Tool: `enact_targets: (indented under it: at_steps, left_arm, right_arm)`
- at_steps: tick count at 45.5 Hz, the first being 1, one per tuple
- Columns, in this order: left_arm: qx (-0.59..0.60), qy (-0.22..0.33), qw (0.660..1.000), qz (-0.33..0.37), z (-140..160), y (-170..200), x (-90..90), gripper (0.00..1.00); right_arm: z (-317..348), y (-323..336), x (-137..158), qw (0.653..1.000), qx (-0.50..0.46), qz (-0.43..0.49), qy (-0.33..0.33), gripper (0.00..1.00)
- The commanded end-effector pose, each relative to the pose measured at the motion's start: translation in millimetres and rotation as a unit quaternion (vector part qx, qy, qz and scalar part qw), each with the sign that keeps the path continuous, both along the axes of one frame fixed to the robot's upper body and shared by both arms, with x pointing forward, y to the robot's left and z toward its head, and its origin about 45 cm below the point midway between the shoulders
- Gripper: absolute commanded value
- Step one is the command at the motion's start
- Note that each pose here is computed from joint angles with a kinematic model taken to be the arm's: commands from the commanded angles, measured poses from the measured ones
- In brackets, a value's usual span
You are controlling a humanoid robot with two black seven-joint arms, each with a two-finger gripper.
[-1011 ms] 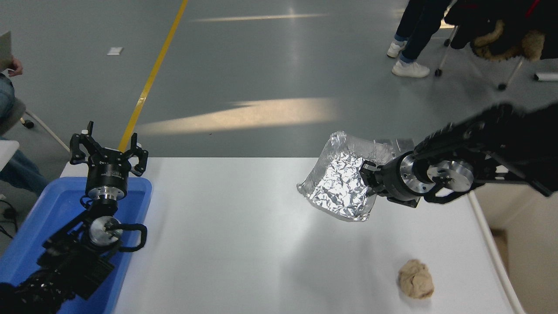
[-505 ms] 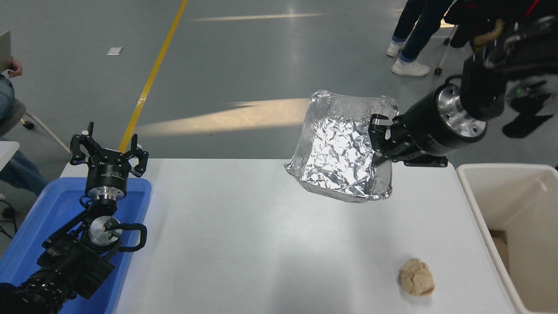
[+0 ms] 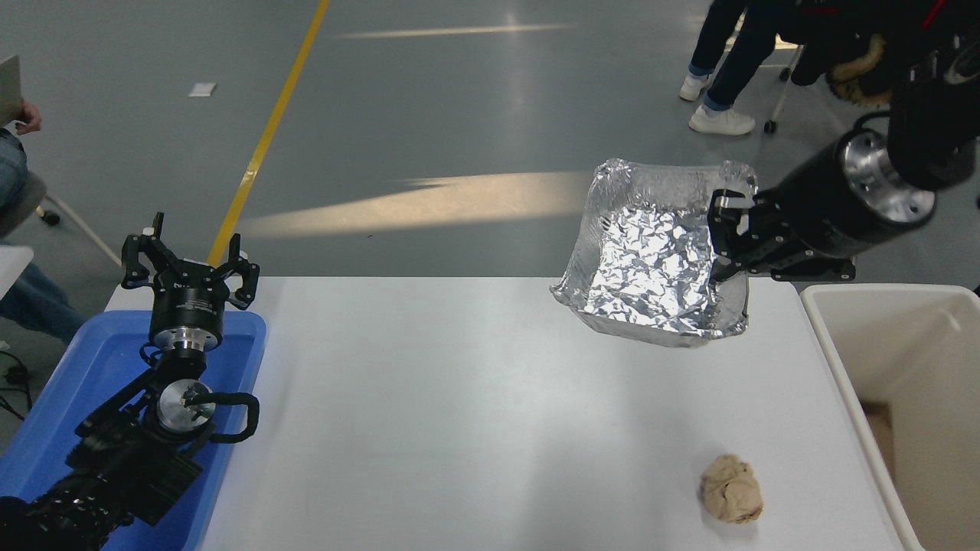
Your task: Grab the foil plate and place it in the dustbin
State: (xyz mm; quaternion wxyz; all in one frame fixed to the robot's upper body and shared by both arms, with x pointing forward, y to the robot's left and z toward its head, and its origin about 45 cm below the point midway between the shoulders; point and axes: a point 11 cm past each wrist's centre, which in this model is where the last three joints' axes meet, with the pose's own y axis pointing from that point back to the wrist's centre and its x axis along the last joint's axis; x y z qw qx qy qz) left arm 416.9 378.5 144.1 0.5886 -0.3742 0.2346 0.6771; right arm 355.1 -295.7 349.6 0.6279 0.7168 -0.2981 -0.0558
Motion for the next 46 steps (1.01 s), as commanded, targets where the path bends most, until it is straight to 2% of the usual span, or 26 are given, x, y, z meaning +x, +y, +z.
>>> enact_targets:
  at_steps: [1,6,18,31,41,42,43,45,46]
  left_arm:
    - [0.0,0.0,1.0,0.0,0,0,0.0,0.99]
    - [0.0,-0.001,1.0,-0.001,0,0,0.0,0.99]
    - [0.0,-0.001,1.0,-0.001,0,0,0.0,0.99]
    - [0.0,-0.001,1.0,-0.001,0,0,0.0,0.99]
    - [0.0,-0.001,1.0,0.0,0,0,0.1,0.99]
    - [0.0,-0.001,1.0,0.0,0,0,0.1,0.99]
    - [0.0,-0.001,1.0,0.0,0,0,0.1,0.99]
    - [0.0,-0.001,1.0,-0.001,0,0,0.0,0.99]
    - [0.0,-0.001,1.0,0.0,0,0,0.1,0.99]
  right_arm:
    - [-89,-110,9,0.99,-0.055,-0.13,-0.015,0.0]
    - [-127,-168,3,0.978,-0.081,-0.191,-0.024,0.0]
    - [-203,-260,-44,0.943,-0.082,-0.32,-0.046,0.0]
    - [-246,-318,-92,0.902,-0.098,-0.407,-0.107,0.0]
    - [-264,-320,-105,0.897,-0.122,-0.408,-0.121,0.0]
    - [-266,-319,-105,0.897,-0.123,-0.408,-0.122,0.05]
    - [-266,-319,-106,0.896,-0.126,-0.408,-0.123,0.22]
    - [-266,-320,-105,0.895,-0.136,-0.404,-0.128,0.66]
    - [-265,-321,-105,0.893,-0.14,-0.406,-0.132,0.85]
